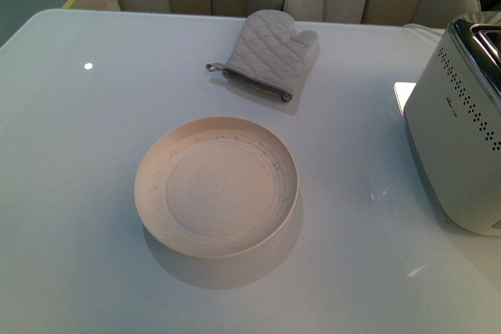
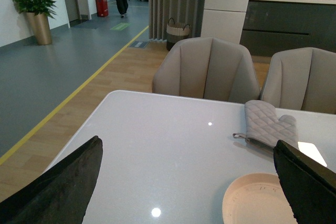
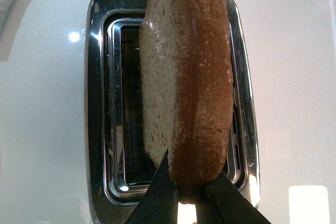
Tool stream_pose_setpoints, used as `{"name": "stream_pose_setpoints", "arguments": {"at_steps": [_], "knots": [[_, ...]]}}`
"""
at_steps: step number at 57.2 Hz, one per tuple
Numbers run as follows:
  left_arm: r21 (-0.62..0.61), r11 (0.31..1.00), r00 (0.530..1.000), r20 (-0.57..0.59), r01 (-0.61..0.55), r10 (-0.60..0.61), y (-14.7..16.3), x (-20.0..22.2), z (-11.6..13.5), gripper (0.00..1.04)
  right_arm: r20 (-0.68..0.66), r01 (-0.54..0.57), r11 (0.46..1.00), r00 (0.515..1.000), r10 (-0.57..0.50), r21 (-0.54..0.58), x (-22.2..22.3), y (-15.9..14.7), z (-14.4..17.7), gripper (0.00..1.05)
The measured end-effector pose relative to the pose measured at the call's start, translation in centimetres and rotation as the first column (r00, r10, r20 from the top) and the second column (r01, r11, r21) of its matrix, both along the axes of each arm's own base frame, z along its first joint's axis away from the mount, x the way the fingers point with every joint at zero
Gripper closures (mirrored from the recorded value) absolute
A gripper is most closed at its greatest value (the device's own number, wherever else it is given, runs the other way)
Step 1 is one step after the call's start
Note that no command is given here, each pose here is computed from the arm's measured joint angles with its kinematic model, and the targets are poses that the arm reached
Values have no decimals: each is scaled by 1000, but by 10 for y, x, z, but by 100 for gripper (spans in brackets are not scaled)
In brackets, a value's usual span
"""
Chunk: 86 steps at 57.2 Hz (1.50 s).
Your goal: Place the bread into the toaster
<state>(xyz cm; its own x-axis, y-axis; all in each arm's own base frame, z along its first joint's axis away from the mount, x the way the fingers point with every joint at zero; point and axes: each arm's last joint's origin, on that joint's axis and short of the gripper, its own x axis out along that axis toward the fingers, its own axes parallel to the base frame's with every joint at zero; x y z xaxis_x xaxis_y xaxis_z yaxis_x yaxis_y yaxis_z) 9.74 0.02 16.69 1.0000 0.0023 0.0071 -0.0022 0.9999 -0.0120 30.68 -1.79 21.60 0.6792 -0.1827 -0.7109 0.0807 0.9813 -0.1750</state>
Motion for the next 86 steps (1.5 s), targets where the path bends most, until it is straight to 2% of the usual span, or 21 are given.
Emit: {"name": "stream_pose_setpoints", "arguments": {"at_steps": [20,28,33,45,49,57,64,67,69,71,86], "knots": [[0,1000,1000,0,0,0,0,0,0,7,-27,-34,998,999,36,57,-8,-5,-41,100],[0,1000,1000,0,0,0,0,0,0,7,20,-26,996,999,25,81,-15,-13,-41,65],[0,1000,1000,0,0,0,0,0,0,7,76,-26,994,997,18,105,-20,-17,-33,48],[0,1000,1000,0,0,0,0,0,0,7,263,-10,991,964,-26,135,-41,-19,-8,15],[0,1000,1000,0,0,0,0,0,0,7,331,-20,988,943,-33,156,-50,-17,1,8],[0,1000,1000,0,0,0,0,0,0,7,507,-26,982,858,-74,186,-78,-14,25,9],[0,1000,1000,0,0,0,0,0,0,7,570,-27,982,817,-85,185,-103,-9,24,9],[0,1000,1000,0,0,0,0,0,0,7,667,-137,981,745,10,138,-110,-6,18,20],[0,1000,1000,0,0,0,0,0,0,7,707,-166,980,706,42,107,-116,-4,13,28],[0,1000,1000,0,0,0,0,0,0,7,719,-174,980,693,52,97,-119,-2,11,32],[0,1000,1000,0,0,0,0,0,0,7,724,-157,985,688,56,73,-143,9,-14,78]]}}
